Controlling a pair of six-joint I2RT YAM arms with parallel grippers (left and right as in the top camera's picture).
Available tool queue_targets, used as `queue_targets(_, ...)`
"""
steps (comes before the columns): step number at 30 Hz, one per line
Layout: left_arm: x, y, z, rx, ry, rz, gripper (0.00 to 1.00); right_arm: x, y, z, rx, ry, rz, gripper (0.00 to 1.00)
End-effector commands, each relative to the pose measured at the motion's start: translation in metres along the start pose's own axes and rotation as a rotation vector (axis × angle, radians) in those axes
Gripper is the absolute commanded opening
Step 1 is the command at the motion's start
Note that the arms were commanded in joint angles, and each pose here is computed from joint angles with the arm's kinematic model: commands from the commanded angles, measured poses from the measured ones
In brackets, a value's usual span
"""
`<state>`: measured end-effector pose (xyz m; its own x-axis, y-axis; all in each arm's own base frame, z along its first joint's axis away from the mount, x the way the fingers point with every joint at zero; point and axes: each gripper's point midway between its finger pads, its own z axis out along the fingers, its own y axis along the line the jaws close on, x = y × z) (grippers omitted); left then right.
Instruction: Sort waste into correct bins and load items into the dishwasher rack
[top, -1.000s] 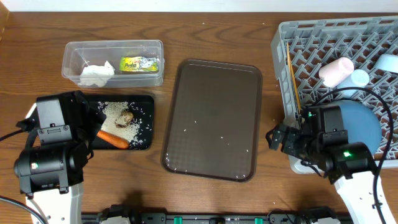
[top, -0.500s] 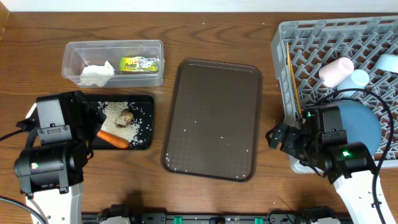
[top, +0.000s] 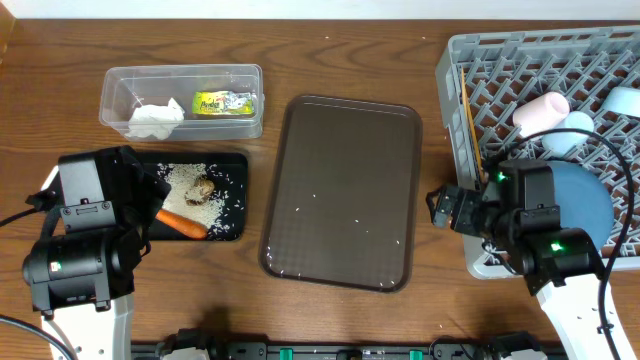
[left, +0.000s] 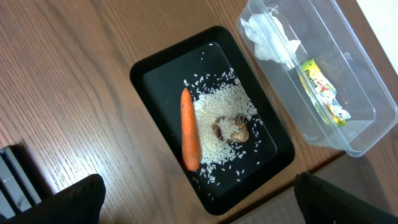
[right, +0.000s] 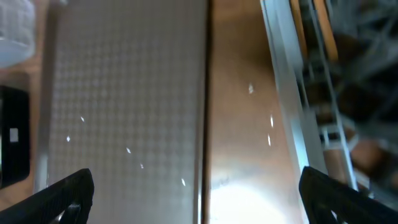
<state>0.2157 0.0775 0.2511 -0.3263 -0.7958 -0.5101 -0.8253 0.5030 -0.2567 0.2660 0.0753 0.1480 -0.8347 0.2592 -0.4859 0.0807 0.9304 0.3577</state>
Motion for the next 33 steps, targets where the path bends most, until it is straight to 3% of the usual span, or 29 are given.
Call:
queue_targets(1, -0.003, 0.003, -0.001, -0.014, -0.016, -0.005, 0.98, -0.008, 0.002, 0.002, 0.001, -0.051, -0.128, 0.99)
queue_targets(12, -0.003, 0.003, -0.001, -0.014, -0.016, -0.005, 0.98, -0.037, 0.014, -0.013, -0.136, -0.449, -0.162, 0.99)
queue_targets(19, -0.003, 0.003, -0.001, -0.014, -0.016, -0.005, 0.98, -0.026, 0.010, -0.026, -0.226, -0.689, -0.196, 0.99)
queue_targets(26, -0.003, 0.003, -0.001, -0.014, -0.016, -0.005, 0.98, -0.008, -0.004, -0.024, -0.238, -0.809, -0.231, 0.99)
queue_targets(33, -0.003, 0.003, -0.001, -0.014, -0.016, -0.005, 0.98, 0.000, -0.023, -0.018, -0.193, -0.827, -0.213, 0.99)
